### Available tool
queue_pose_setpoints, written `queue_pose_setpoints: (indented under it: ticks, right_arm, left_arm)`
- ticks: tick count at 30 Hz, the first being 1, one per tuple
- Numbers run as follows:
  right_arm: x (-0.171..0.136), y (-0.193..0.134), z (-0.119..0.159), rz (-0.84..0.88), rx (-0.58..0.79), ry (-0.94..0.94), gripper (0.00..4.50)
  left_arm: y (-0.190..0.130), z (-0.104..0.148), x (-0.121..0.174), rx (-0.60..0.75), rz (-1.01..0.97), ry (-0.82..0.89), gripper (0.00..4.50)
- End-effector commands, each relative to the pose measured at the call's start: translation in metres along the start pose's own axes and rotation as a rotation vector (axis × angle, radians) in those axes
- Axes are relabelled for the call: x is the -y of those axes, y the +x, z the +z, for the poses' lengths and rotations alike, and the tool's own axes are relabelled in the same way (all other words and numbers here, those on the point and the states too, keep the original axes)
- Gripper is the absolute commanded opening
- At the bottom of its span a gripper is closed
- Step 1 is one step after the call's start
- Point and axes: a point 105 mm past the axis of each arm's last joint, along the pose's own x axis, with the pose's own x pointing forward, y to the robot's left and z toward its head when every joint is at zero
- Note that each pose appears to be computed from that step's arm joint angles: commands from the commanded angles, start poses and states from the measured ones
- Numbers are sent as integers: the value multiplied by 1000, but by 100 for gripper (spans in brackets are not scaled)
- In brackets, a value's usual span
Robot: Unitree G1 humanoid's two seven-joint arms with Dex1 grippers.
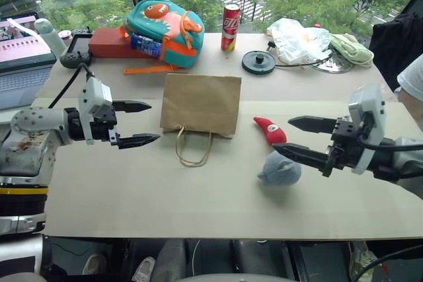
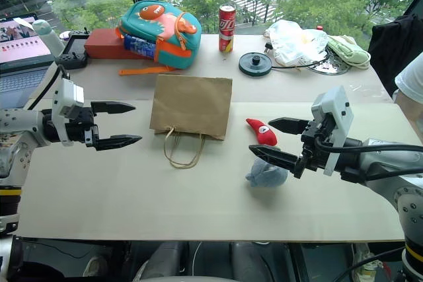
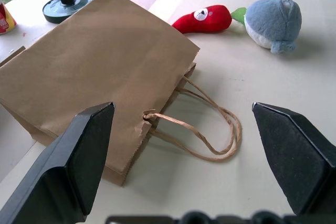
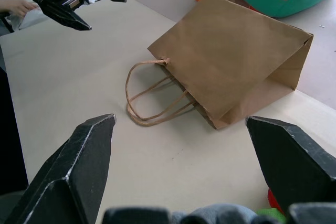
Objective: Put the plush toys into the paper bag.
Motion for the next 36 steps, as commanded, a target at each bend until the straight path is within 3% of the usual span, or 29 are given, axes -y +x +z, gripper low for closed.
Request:
queue_pose_setpoints:
  ticks: [1, 7, 11, 15, 17, 21, 30, 36]
  right_arm:
    - [-3, -3, 8, -2, 16, -49, 441]
    - [-4, -3, 4, -3, 3, -43, 441]
    - [-6, -3, 4, -6, 2, -45, 441]
    - [-8, -2, 3, -9, 1, -47, 441]
    - [-8, -2, 3, -16, -1, -51, 441]
    - [-10, 0, 3, -32, 6, -52, 441]
    - [-15, 3, 5, -62, 29, -49, 441]
    - [-18, 2, 5, -82, 37, -43, 441]
  left_arm:
    - [-1, 9, -3, 18, 1, 24, 450]
    - [1, 7, -9, 10, 3, 45, 450]
    - [14, -26, -30, -185, 42, 412, 450]
    - [29, -24, -32, -98, -11, 458, 450]
    - [38, -28, -30, -116, -43, 611, 450]
    - [64, -18, -24, 12, -27, 786, 450]
    - [92, -35, -10, 41, -64, 854, 450]
    - [94, -27, -16, 65, -19, 872, 450]
